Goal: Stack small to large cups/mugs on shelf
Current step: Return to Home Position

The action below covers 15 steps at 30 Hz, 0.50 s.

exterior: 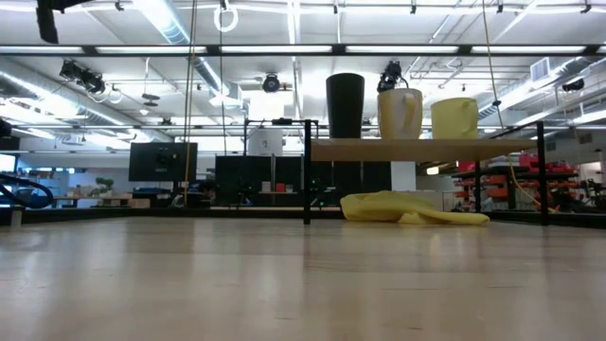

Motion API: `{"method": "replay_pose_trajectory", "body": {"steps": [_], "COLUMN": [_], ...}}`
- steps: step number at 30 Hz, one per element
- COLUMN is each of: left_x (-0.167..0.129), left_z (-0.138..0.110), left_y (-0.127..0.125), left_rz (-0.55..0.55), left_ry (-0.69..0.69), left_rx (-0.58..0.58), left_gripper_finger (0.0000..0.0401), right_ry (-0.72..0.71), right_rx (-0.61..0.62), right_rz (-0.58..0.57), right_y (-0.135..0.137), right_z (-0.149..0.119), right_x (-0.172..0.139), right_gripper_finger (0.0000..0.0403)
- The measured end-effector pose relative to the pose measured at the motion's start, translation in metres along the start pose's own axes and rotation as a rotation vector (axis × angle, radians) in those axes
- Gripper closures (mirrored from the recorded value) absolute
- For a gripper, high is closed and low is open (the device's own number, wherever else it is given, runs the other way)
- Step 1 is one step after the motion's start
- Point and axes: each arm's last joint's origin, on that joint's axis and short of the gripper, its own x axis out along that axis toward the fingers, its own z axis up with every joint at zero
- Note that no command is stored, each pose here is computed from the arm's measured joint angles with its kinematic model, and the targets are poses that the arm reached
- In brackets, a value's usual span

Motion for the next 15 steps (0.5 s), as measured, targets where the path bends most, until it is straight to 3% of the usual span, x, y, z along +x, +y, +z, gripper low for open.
{"method": "replay_pose_trajectory", "body": {"steps": [5,10,15], "left_x": [-0.001,0.001,0.010], "left_z": [-0.003,-0.007,-0.021], "left_y": [0.002,0.005,0.010], "left_rz": [-0.003,0.047,0.023], "left_ry": [0.035,0.023,0.044], "left_rx": [-0.041,-0.039,-0.068], "left_gripper_finger": [0.0365,0.0372,0.0370], "right_ry": [0.000,-0.014,0.002], "right_rx": [0.036,-0.040,-0.008], "right_rz": [-0.005,-0.067,0.014], "right_y": [-0.002,-0.004,-0.002], "right_z": [-0.006,-0.010,-0.014], "right_x": [-0.001,0.001,0.003], "right_gripper_finger": [0.0381,0.0381,0.0381]}}
